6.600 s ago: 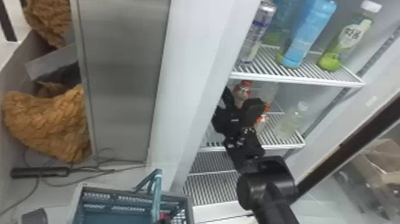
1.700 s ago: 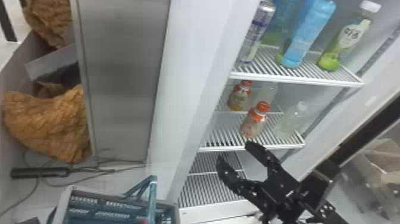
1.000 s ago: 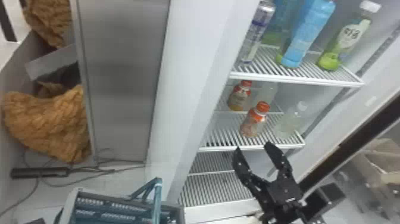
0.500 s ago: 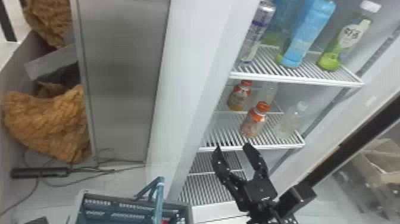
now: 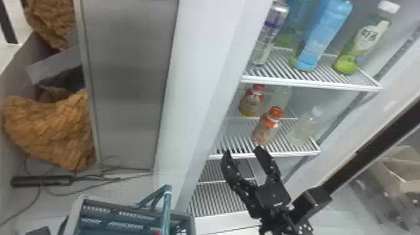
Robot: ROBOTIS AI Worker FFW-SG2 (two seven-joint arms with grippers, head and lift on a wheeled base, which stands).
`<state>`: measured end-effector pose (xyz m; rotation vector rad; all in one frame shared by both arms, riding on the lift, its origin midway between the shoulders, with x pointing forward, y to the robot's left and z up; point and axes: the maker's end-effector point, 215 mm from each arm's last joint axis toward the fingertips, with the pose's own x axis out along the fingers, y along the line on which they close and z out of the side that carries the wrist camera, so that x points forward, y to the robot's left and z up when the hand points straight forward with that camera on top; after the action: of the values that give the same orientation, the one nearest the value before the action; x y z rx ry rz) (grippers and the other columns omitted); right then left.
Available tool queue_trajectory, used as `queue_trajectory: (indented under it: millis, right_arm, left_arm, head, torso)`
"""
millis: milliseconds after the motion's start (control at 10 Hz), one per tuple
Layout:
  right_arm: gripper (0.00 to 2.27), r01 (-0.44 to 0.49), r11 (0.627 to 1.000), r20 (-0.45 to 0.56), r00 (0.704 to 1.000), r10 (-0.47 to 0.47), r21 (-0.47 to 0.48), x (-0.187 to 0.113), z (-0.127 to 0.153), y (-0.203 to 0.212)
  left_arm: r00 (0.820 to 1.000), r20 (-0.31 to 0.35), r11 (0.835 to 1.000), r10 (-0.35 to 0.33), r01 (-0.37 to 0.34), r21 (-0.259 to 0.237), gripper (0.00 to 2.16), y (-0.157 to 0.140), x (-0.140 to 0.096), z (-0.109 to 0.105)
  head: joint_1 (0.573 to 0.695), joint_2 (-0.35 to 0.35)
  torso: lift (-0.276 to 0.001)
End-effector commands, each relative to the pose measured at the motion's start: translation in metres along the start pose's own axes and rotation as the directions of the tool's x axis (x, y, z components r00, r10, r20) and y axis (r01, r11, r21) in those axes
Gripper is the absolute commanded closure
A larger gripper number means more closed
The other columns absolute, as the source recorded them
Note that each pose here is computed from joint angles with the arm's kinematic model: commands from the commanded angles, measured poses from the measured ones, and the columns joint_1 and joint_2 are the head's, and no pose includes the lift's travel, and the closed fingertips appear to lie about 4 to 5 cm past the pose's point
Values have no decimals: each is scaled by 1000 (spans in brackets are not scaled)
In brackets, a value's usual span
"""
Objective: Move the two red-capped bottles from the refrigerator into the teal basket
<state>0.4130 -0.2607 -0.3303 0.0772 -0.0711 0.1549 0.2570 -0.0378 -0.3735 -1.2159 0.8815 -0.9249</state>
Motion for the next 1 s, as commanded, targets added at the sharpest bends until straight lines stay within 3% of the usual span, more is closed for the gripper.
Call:
queue_trajectory:
  millis: [0, 900]
  right_arm:
    - [237, -1, 1000, 3, 1000, 1, -3, 0, 2, 0]
    - [237, -5, 1000, 3, 1000, 5, -12, -1, 3, 2]
  left_arm:
    - [1000, 0, 1000, -2, 2, -1, 1157, -1, 0, 0]
    - [1000, -2, 1000, -2, 2, -1, 1157, -1, 0, -1]
  head:
    - [695, -350]
    - [695, -350]
  torso:
    - [-224]
    - [-224]
